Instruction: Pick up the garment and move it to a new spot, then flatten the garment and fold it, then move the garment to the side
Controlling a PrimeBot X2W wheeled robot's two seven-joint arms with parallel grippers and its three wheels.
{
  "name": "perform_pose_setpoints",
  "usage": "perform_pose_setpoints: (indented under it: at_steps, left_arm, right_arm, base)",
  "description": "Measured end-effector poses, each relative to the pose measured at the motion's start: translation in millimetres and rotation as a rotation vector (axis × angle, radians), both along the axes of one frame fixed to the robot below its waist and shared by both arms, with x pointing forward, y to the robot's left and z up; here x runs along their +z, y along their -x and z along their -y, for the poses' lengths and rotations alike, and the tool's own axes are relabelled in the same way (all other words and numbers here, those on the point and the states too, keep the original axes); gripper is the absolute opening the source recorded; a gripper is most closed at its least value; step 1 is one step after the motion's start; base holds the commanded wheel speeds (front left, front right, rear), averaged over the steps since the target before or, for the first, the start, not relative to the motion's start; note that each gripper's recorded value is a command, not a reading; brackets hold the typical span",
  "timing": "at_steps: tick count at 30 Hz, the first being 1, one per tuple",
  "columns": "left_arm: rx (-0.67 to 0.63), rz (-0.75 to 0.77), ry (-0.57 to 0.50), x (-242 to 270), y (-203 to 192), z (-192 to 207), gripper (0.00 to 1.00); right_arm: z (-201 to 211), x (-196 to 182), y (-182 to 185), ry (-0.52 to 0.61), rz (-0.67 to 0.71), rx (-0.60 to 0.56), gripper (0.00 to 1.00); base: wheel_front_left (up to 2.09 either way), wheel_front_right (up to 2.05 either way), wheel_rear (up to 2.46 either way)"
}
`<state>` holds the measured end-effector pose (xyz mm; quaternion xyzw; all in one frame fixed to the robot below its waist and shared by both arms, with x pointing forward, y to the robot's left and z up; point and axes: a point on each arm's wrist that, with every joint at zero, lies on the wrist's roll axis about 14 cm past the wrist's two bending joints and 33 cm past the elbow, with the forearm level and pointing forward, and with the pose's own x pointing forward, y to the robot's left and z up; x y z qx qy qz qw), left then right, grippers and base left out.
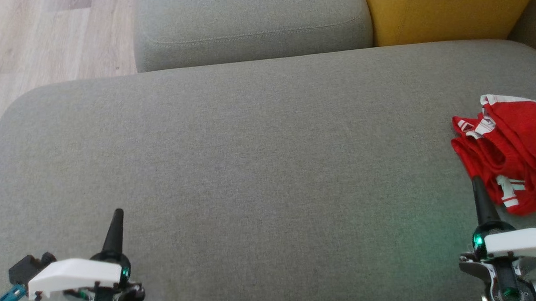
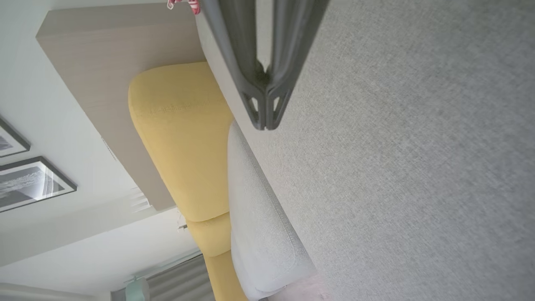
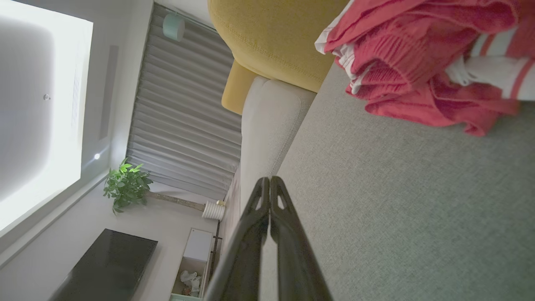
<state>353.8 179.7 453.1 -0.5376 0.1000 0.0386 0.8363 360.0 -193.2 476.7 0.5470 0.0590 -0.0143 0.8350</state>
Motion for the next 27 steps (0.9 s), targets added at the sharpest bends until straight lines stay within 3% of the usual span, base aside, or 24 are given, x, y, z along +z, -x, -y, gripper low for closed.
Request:
perform_pose_setpoints:
  at_steps: [27]
  left_arm:
    - [0.057,0.066,0.319,16,-15,-4,0.0]
  right_arm:
    - [12,2,-10,-0.299,0.015,-0.082,0.0]
  base:
    - [0.0,0.0,0.0]
